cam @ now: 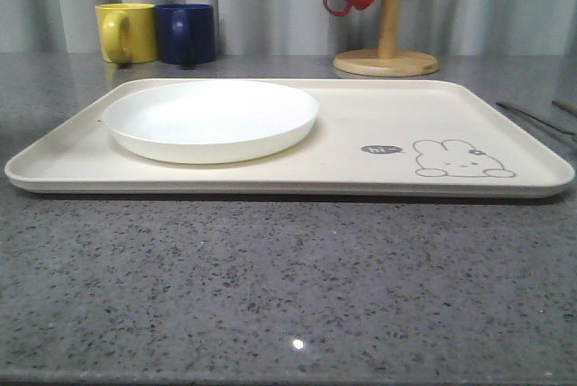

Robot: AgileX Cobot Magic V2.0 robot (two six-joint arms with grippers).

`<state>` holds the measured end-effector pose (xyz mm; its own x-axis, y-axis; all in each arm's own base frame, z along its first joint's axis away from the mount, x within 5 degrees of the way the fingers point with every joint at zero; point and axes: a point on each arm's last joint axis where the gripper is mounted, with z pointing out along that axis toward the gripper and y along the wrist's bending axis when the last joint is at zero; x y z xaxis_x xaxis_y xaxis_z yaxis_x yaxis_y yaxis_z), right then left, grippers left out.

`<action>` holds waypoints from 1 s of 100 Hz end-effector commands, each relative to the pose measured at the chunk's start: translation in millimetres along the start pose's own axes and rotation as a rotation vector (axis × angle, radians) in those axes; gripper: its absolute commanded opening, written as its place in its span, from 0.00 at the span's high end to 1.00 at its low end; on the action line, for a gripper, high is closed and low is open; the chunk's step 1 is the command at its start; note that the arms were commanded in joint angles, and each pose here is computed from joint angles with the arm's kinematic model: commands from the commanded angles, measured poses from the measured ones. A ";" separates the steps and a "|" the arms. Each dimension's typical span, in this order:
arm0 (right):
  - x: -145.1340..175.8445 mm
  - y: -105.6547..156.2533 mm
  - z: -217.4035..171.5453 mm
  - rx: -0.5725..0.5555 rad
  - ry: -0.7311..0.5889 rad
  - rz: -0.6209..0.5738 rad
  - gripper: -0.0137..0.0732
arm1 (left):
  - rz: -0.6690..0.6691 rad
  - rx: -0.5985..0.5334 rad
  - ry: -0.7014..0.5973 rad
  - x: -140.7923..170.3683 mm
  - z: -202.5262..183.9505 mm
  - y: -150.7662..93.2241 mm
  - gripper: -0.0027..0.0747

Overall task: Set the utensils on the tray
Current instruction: 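Open the left gripper, release the plate and withdraw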

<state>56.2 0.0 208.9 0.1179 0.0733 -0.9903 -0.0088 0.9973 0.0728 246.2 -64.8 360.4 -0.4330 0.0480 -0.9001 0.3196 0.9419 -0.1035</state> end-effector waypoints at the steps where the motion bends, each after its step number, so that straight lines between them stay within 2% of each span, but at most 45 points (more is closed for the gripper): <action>1: -15.1 0.6 -2.6 0.000 -0.123 -0.011 0.92 | -0.005 -0.039 -0.195 -7.0 -31.6 -1.6 0.55; 21: -15.1 0.6 -2.6 0.000 -0.123 -0.011 0.92 | -0.004 -0.080 -0.334 25.0 -72.9 -1.9 0.55; 61: -15.1 0.6 -2.6 0.000 -0.123 -0.011 0.92 | 0.013 -0.105 -0.440 83.3 -111.8 -2.7 0.55; 89: -15.1 0.6 -2.6 0.000 -0.123 -0.011 0.92 | 0.012 -0.116 -0.472 95.5 -116.3 -1.7 0.56; 100: -15.1 0.6 -2.6 0.000 -0.123 -0.011 0.92 | 0.012 -0.116 -0.472 95.5 -116.3 -1.7 0.66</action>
<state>56.2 0.0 208.9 0.1179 0.0733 -0.9903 -0.0088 0.9973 0.0728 105.8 -25.5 307.6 -0.0903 -0.0374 -0.9952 0.2357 0.9701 -0.0578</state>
